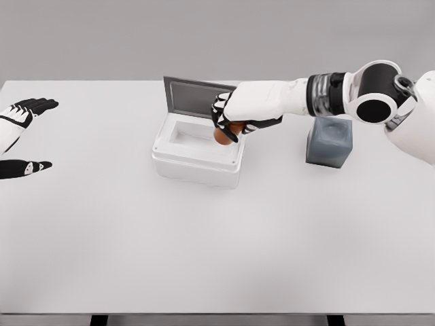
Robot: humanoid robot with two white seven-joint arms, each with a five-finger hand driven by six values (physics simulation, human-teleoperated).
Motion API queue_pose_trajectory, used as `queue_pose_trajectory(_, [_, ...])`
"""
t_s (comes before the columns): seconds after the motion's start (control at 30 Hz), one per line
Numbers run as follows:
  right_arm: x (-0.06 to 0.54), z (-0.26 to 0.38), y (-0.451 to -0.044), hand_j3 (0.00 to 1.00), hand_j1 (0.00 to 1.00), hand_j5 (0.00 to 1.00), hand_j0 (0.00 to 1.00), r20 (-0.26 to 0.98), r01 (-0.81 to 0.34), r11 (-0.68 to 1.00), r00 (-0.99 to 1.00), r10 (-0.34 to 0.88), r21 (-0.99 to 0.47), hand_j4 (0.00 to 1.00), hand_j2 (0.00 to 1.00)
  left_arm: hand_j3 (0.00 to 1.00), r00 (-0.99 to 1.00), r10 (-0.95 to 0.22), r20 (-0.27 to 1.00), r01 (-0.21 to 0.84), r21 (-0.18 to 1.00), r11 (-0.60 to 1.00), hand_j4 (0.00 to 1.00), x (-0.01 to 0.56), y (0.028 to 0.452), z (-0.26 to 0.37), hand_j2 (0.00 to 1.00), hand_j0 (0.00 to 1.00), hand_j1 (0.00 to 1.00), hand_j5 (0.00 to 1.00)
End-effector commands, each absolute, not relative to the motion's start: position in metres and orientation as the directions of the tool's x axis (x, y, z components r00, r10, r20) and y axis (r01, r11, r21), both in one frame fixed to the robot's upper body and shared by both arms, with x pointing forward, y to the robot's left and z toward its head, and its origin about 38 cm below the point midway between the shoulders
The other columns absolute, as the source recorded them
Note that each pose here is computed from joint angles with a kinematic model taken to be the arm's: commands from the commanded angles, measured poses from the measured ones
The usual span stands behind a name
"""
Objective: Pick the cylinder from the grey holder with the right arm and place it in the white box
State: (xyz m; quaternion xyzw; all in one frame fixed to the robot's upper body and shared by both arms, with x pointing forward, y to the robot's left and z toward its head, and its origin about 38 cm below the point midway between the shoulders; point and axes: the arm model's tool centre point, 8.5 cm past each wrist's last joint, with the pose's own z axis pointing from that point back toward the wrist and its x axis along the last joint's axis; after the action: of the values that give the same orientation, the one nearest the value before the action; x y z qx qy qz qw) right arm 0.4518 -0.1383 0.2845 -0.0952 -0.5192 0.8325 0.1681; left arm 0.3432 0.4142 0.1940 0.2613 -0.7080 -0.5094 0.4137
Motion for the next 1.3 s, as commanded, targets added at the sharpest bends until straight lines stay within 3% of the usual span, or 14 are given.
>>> queue_pose_trajectory(0.0, [0.4520, 0.2843, -0.1377, 0.25, 0.25, 0.25, 0.25, 0.022, -0.186, -0.401, -0.925, 0.380, -0.897, 0.25, 0.25, 1.00, -0.522, -0.789, 0.324, 0.050, 0.935, 0.351, 1.00, 0.3432, 0.4145, 0.1949, 1.00, 1.00, 1.00, 1.00])
queue_pose_trajectory(1.27, [0.4606, 0.2791, -0.1354, 0.28, 0.28, 0.28, 0.28, 0.015, -0.198, -0.431, -0.919, 0.393, -0.880, 0.28, 0.28, 1.00, -0.524, -0.786, 0.327, 0.049, 0.933, 0.356, 1.00, 0.3431, 0.4135, 0.1955, 1.00, 1.00, 1.00, 1.00])
